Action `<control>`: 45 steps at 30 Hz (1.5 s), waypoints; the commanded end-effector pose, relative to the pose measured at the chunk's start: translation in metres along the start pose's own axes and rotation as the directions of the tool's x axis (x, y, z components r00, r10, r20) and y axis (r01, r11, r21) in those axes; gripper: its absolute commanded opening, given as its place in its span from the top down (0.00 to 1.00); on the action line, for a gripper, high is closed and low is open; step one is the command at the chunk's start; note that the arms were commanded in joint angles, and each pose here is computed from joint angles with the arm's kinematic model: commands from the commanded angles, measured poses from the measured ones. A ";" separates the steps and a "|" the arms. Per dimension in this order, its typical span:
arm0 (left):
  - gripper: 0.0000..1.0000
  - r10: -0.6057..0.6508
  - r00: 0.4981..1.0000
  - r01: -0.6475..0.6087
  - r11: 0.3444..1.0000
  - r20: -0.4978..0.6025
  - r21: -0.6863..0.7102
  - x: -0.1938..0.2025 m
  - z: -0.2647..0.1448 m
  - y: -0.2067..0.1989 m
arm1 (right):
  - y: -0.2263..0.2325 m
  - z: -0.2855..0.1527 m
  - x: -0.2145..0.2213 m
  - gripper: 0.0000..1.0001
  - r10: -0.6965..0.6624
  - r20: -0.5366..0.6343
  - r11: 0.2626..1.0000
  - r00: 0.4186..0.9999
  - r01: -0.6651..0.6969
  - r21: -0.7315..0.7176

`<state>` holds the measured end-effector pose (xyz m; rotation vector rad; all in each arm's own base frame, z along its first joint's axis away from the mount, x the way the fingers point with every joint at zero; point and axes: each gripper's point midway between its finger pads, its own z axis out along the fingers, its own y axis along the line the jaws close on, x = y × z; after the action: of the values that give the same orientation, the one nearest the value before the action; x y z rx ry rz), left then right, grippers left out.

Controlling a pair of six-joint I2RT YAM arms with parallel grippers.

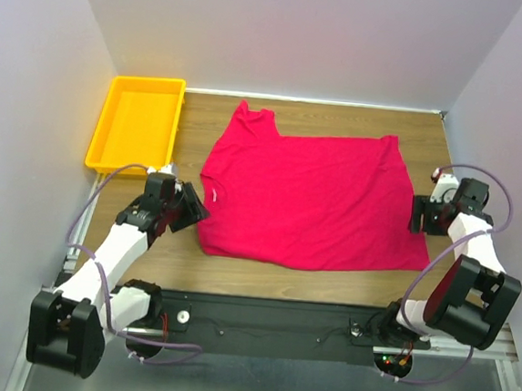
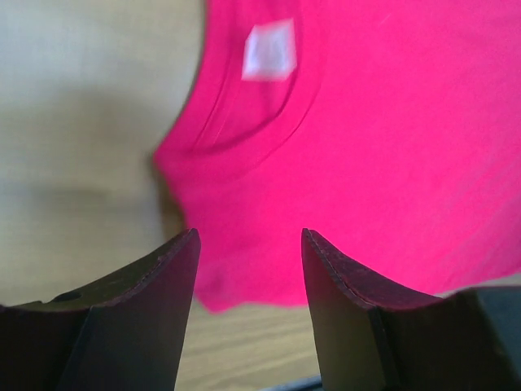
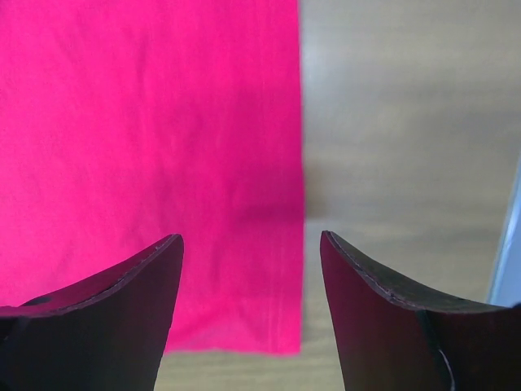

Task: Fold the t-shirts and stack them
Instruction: Flatten the tshirt out

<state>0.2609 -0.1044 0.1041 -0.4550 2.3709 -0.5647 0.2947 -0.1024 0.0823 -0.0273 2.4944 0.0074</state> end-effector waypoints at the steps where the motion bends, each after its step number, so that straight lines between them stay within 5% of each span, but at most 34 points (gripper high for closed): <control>1: 0.36 -0.125 0.992 0.126 0.991 -0.017 0.050 0.018 -0.005 -0.004 | -0.002 -0.007 0.035 0.27 -0.003 -0.080 0.999 0.997 0.006 0.036; 12: 0.40 -0.192 0.962 0.181 0.981 -0.195 -0.074 0.063 0.022 0.019 | 0.000 0.003 0.063 0.29 0.047 -0.157 0.999 0.986 -0.045 0.016; 18: 0.43 -0.241 0.957 0.197 0.949 -0.163 -0.247 0.071 0.016 0.043 | -0.003 0.001 0.059 0.29 0.054 -0.144 0.998 0.988 -0.050 0.027; 25: 0.45 -0.265 0.946 0.202 0.933 -0.188 -0.296 0.088 0.013 0.051 | -0.001 0.007 0.074 0.30 0.057 -0.190 0.998 0.980 -0.055 0.015; 27: 0.55 -0.257 0.946 0.190 0.934 -0.200 -0.301 0.091 0.016 0.052 | -0.002 0.009 0.079 0.31 0.055 -0.206 0.998 0.977 -0.054 0.014; 30: 0.93 -0.243 0.944 0.175 0.942 -0.222 -0.288 0.094 0.017 0.050 | -0.003 0.009 0.084 0.33 0.054 -0.217 0.999 0.975 -0.052 0.017; 32: 1.00 -0.238 0.944 0.171 0.945 -0.227 -0.278 0.093 0.017 0.047 | -0.004 0.010 0.087 0.35 0.051 -0.227 0.999 0.973 -0.048 0.020; 40: 1.00 -0.237 0.950 0.181 0.948 -0.202 -0.264 0.088 -0.012 0.043 | -0.014 0.002 0.107 0.82 0.011 -0.278 0.997 0.961 0.011 0.074; 45: 1.00 -0.258 0.941 0.208 0.952 -0.218 -0.225 0.092 -0.026 0.033 | -0.026 -0.014 0.116 0.94 -0.038 -0.299 0.986 0.953 0.084 0.145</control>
<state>0.1867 -0.1113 0.0534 -0.7842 2.6000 -0.5201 0.2143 -0.1152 0.0199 -0.0017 2.7461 -0.0931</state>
